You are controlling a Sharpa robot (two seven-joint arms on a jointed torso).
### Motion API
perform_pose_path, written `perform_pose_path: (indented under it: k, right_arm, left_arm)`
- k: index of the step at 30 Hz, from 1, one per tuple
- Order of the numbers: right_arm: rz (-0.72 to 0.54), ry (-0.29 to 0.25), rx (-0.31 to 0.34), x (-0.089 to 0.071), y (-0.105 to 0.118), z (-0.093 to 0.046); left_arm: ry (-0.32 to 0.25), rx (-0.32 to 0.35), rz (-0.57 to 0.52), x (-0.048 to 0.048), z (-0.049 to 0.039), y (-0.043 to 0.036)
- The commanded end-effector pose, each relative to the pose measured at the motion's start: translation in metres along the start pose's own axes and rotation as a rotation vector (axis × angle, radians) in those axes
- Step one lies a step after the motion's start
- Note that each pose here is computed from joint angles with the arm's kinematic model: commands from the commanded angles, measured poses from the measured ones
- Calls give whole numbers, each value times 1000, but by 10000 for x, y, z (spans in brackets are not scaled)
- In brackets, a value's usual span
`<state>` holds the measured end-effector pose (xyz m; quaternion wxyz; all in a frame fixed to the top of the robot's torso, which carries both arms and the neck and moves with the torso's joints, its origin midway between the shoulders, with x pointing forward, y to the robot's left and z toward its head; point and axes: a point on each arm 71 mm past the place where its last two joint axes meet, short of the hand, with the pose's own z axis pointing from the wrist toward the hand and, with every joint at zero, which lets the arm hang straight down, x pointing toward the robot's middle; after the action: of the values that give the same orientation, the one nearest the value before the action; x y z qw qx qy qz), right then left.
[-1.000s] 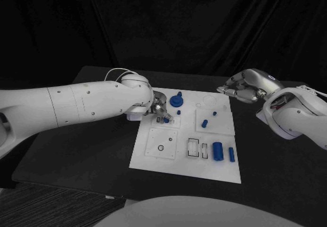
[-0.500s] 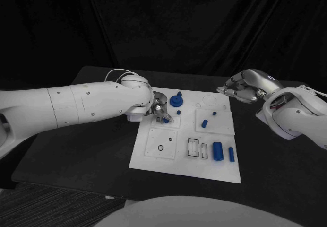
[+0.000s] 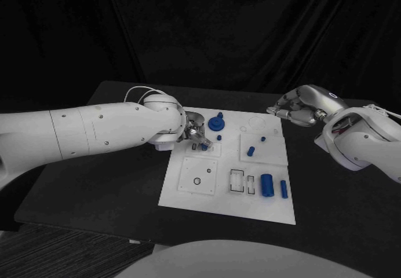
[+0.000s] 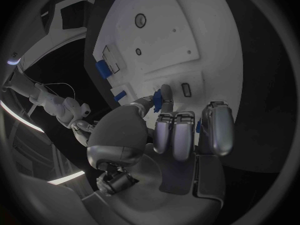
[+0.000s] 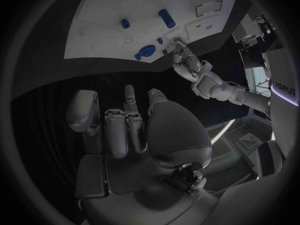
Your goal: Assemble the parts on the task board
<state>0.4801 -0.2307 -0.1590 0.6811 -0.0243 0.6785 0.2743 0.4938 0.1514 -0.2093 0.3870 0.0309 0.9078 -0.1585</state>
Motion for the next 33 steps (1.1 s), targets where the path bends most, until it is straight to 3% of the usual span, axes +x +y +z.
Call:
perform_pose_path:
  k: [1, 16, 33]
  right_arm:
    - [-5, 7, 22, 9, -27, -6]
    - [-5, 12, 18, 26, -17, 6]
    - [-4, 14, 19, 29, -14, 5]
  left_arm:
    - [-73, 19, -15, -37, -14, -11]
    - [-66, -12, -12, -14, -8, 85]
    - [-15, -17, 2, 100, 59, 73]
